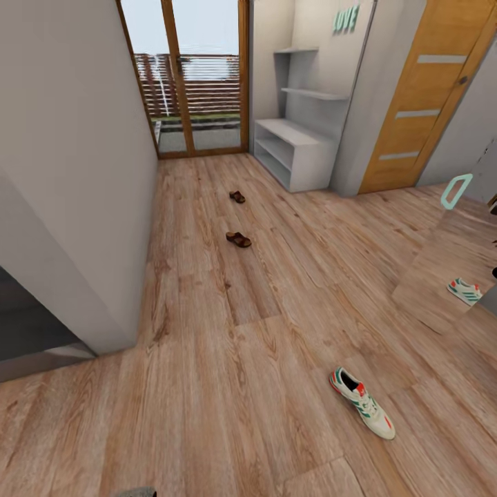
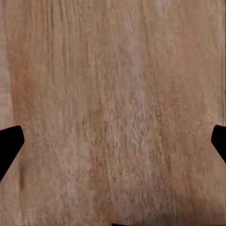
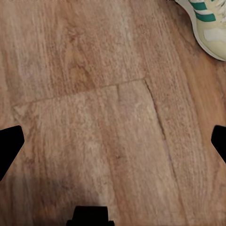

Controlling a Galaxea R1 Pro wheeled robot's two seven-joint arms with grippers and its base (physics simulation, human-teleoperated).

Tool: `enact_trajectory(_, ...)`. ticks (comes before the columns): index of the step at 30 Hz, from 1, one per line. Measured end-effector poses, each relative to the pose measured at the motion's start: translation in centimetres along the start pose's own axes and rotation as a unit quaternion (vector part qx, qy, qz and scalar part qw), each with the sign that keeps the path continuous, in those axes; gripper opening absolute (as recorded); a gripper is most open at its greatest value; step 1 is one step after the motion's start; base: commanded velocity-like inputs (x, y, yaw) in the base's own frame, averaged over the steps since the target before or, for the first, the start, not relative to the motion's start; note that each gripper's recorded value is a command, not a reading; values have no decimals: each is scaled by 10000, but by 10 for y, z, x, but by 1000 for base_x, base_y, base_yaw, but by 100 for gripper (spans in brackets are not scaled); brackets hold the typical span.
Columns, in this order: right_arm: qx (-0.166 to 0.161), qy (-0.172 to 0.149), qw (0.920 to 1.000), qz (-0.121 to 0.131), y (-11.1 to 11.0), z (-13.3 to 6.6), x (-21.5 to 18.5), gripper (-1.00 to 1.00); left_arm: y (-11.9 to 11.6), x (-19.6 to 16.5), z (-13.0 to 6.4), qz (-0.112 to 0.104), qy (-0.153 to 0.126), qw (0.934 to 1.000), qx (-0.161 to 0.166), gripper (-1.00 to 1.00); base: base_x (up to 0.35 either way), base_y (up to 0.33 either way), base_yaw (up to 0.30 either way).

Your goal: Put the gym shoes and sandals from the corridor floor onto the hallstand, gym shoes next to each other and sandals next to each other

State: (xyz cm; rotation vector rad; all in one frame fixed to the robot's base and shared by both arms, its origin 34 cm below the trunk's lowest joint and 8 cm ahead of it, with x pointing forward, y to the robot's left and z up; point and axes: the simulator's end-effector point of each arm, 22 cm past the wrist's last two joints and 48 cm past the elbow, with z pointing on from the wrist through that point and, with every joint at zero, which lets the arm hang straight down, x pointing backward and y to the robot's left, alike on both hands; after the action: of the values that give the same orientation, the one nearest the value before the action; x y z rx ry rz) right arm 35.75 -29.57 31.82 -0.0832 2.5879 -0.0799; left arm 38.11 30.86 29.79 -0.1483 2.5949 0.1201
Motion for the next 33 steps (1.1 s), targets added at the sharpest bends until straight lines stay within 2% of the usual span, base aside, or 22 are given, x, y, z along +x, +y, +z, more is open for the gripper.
enact_trajectory(5,3,-101,9999,1,1,8,1,100,-8,3,8,260,-49,9995,141,100,0,0,0)
enact_trajectory(9,-8,-200,9998,-12,2,14,2,100,-8,10,13,337,-50,9993,163,100,0,0,0)
enact_trajectory(22,-8,-371,9993,-16,4,33,9,100,-2,28,30,359,-85,9992,119,100,0,0,0)
enact_trajectory(33,-1,-462,9989,-13,6,50,19,100,1,37,47,243,-168,9995,61,100,0,0,0)
